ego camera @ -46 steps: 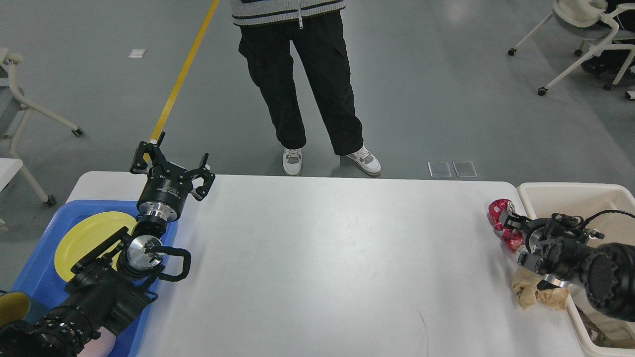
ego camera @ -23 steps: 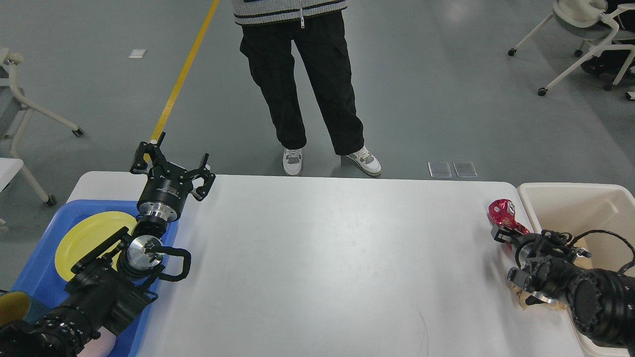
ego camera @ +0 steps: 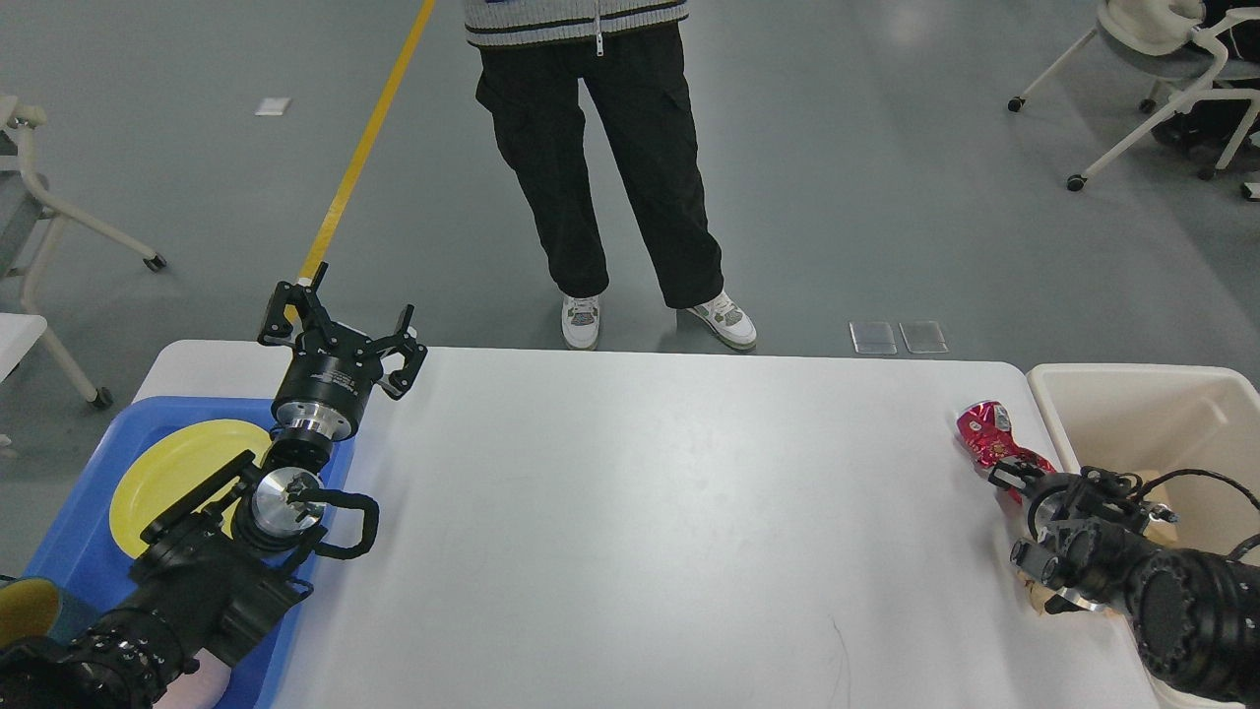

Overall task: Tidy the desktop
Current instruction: 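Lift the red can and drop it into the white bin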

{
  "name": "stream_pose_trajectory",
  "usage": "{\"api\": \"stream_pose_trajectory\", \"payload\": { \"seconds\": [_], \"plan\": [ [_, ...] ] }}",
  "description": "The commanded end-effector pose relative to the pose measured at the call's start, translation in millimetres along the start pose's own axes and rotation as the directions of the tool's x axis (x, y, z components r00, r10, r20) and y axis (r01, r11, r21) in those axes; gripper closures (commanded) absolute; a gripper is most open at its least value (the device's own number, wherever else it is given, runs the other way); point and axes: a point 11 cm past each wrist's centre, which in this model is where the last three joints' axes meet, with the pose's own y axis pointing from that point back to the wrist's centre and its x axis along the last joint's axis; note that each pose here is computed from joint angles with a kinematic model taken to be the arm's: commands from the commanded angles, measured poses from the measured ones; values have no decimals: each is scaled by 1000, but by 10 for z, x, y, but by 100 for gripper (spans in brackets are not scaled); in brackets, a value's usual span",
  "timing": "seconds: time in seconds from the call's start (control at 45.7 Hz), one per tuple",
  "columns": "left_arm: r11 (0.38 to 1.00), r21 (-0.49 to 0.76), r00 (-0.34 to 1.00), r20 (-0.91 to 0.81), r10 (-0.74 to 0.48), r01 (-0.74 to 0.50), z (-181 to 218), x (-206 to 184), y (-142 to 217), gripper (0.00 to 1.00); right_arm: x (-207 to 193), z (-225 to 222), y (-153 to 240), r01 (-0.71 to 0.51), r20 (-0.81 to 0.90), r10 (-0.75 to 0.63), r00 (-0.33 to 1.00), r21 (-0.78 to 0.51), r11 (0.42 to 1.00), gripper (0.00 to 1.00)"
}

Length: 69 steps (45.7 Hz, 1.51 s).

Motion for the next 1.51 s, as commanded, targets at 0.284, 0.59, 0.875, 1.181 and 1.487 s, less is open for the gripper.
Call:
{"api": "stream_pose_trajectory", "payload": {
  "seconds": [0.284,0.59,0.875,1.181,1.487],
  "plan": [
    [1000,0,1000,0,-1,1,-3,-3,-1,1,139,-75,2,-31,3,31,1000,11,999,100],
    [1000,0,1000,0,-1,1,-3,-3,-1,1,973,-450,259,-6,53,1,999,102,995,100],
    [1000,-1,1000,1,1,-1,5,5,1,1,1058,-1211,1632,319,-182,-264,947,452,833,100],
    [1000,0,1000,0,-1,1,-3,-3,-1,1,1002,-1357,1852,352,-269,-248,931,474,807,100],
    [1000,0,1000,0,-1,1,-3,-3,-1,1,840,163,296,134,-231,-100,968,136,982,100]
  ]
}}
